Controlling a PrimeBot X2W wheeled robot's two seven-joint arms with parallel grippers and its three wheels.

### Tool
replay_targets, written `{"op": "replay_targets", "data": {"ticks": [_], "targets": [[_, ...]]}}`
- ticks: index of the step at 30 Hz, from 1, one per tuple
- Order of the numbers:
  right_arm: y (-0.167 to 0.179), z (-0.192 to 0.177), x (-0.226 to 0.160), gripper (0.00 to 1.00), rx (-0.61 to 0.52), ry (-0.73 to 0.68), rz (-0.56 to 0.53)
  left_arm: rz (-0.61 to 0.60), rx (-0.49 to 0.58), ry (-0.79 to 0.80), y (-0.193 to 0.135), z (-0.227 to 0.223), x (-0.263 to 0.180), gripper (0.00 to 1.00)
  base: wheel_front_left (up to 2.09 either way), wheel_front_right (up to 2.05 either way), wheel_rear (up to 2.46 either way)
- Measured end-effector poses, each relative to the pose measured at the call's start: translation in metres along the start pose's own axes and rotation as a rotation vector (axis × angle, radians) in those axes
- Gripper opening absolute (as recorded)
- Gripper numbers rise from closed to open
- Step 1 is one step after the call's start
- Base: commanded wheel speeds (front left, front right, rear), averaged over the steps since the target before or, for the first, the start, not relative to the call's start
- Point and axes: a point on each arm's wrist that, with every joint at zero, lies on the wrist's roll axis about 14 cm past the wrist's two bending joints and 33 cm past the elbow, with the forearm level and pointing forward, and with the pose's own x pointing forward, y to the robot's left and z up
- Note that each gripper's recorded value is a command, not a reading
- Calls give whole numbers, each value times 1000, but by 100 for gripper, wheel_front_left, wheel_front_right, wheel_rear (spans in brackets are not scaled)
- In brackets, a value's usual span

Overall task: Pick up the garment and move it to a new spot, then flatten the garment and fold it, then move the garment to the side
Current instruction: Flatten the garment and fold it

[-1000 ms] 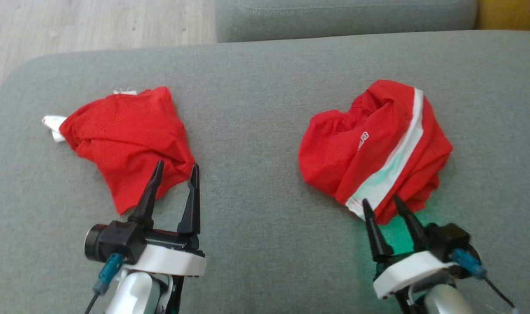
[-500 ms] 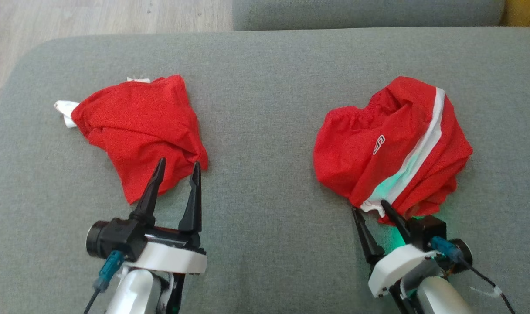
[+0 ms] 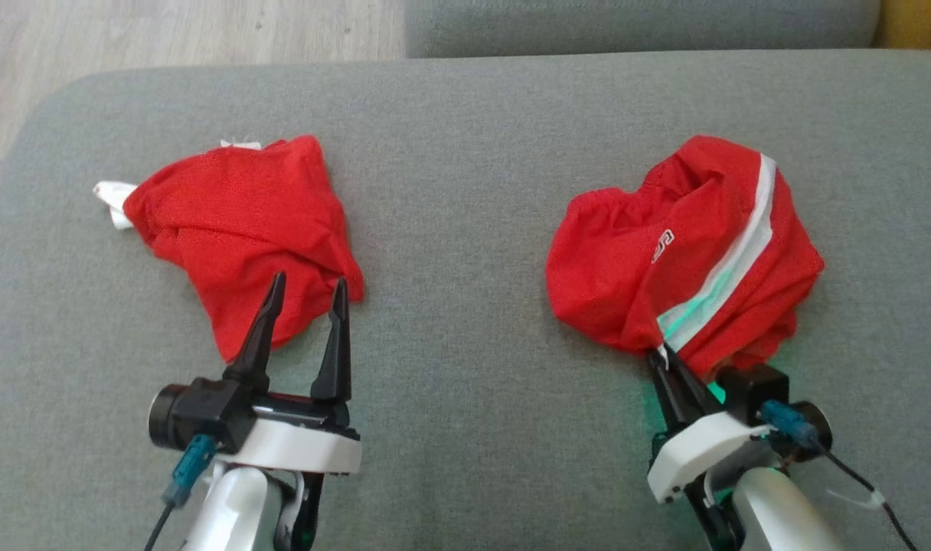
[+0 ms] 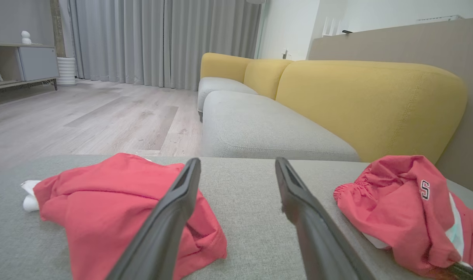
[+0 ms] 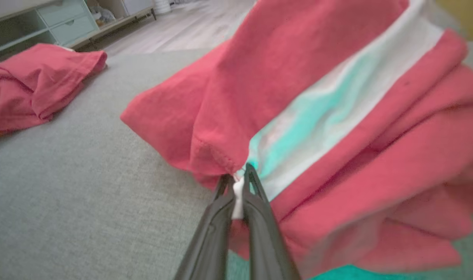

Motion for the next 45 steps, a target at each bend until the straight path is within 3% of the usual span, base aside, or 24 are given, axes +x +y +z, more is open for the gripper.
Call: {"op": "replay_targets", "data": {"ticks": [5, 14, 19, 28, 34, 37, 45], "targets": [[-2, 28, -2, 0, 8, -100, -9, -8, -1, -16, -4, 6, -1, 100, 0, 0, 0], [-11, 125, -21, 0, 9, -409, -41, -25, -2, -42, -13, 15, -8, 100, 0, 0, 0], [-3, 165, -26, 0, -26, -489, -17, -24, 1, -55, -14, 19, -11, 100, 0, 0, 0], [46, 278, -10, 0, -201, -666, 111, 8, 3, -77, -5, 27, -21, 100, 0, 0, 0], [83, 351, -26, 0, -296, -824, 186, 39, -15, -89, 0, 31, -30, 100, 0, 0, 0], [74, 364, -29, 0, -298, -840, 150, 44, -18, -79, 1, 27, -34, 100, 0, 0, 0], [33, 349, -37, 0, -283, -803, 28, 26, -12, -70, -3, 24, -27, 100, 0, 0, 0]]}}
